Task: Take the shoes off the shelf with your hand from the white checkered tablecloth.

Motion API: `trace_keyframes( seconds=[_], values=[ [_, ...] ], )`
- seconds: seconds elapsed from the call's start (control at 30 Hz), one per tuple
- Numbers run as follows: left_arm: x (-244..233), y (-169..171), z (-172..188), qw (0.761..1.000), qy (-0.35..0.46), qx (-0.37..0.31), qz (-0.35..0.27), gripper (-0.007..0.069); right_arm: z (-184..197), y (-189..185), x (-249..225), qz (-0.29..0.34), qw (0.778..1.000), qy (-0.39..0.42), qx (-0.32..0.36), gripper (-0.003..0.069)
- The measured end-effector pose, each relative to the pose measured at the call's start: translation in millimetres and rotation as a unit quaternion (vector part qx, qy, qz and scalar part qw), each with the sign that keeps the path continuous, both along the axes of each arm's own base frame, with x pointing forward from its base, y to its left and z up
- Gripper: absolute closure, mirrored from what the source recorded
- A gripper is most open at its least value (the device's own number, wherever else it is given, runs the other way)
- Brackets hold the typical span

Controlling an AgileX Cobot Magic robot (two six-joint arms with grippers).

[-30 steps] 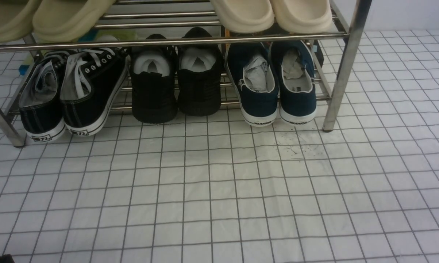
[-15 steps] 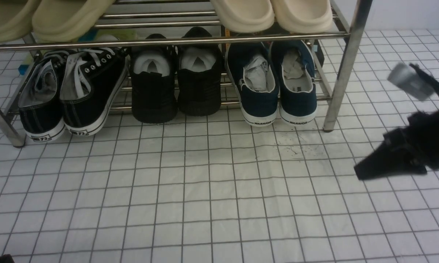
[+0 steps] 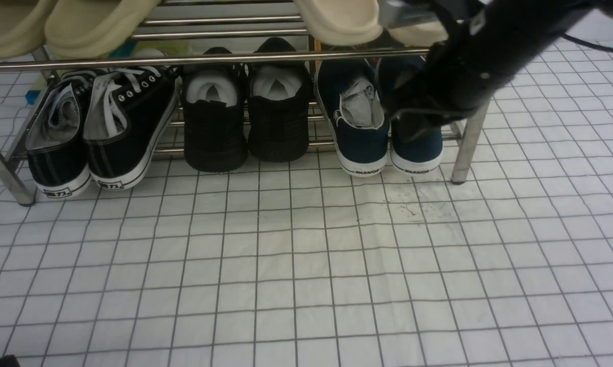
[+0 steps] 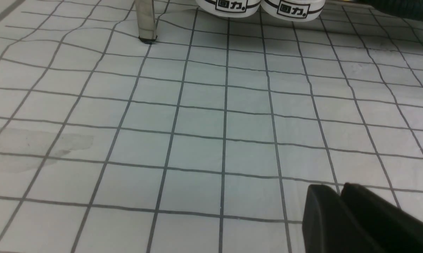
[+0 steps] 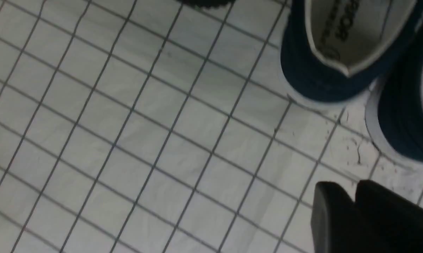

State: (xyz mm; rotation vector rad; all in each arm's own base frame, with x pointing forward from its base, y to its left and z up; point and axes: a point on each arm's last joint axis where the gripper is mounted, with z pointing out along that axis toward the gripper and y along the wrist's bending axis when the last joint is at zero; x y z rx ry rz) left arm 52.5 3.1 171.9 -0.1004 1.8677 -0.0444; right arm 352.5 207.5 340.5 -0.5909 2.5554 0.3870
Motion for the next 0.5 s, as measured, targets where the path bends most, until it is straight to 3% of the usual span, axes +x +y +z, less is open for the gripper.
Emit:
trace_keyframes(
  seconds=[0.3,0.5],
  values=[
    [0,0,0,1.000,0.000,0.000,0.000,0.0533,-32,52,35,0.027,0.994,-0.099,-0.040,0.0272],
    [0,0,0,1.000,0.000,0.000,0.000,0.0533,-59,57,52,0.024,0.990,-0.121,-0.065,0.0221]
  ],
)
